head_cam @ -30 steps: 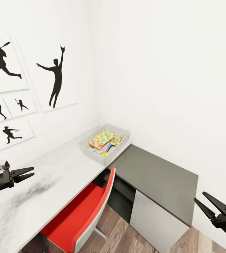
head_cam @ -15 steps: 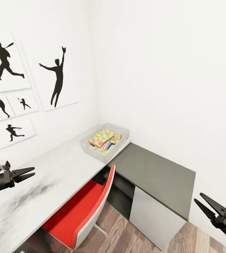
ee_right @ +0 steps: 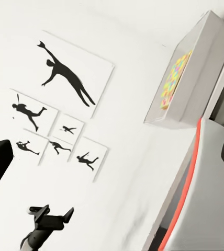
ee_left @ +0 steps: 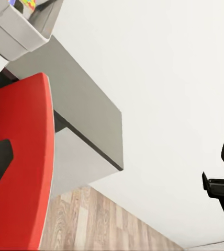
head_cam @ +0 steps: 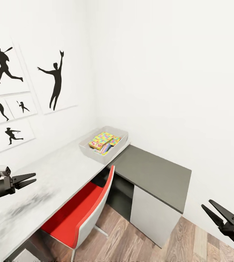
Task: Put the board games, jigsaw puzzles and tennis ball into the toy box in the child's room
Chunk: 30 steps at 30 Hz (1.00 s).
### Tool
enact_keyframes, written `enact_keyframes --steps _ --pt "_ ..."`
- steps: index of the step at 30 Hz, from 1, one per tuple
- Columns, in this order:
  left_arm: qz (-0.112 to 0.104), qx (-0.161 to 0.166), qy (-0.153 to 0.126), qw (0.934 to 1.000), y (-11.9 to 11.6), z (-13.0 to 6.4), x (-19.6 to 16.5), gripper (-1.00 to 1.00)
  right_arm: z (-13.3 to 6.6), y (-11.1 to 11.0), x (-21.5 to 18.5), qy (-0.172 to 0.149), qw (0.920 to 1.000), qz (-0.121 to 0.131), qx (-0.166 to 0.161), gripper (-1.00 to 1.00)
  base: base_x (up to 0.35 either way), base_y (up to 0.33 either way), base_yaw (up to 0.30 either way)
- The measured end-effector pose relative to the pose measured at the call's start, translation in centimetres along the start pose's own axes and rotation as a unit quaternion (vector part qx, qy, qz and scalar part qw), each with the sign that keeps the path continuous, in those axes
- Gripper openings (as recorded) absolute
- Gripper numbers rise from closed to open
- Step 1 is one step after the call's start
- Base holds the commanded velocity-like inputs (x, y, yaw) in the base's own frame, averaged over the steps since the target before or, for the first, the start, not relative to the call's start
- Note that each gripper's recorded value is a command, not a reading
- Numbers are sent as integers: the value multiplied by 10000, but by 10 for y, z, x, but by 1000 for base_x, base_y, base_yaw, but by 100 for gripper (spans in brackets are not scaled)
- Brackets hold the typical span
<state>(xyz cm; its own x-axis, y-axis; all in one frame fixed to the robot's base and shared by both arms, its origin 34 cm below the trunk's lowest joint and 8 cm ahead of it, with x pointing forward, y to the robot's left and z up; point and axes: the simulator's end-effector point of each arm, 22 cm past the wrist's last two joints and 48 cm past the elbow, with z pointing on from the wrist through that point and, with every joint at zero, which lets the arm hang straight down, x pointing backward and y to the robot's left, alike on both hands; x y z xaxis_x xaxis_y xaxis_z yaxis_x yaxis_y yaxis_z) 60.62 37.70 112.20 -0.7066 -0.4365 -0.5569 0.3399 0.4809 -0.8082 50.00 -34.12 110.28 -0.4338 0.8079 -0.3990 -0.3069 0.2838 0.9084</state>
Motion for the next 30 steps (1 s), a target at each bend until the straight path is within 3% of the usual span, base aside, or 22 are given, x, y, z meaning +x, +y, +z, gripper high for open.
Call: enact_keyframes --steps 17,30 --pt "9 6 -6 10000 -1 0 0 100 1 3 1 -7 10000 -1 -71 100 -230 0 -23" --pt "48 27 -30 10000 -6 -2 -2 100 -1 7 -1 -17 9999 -30 -105 100 -83 0 -182"
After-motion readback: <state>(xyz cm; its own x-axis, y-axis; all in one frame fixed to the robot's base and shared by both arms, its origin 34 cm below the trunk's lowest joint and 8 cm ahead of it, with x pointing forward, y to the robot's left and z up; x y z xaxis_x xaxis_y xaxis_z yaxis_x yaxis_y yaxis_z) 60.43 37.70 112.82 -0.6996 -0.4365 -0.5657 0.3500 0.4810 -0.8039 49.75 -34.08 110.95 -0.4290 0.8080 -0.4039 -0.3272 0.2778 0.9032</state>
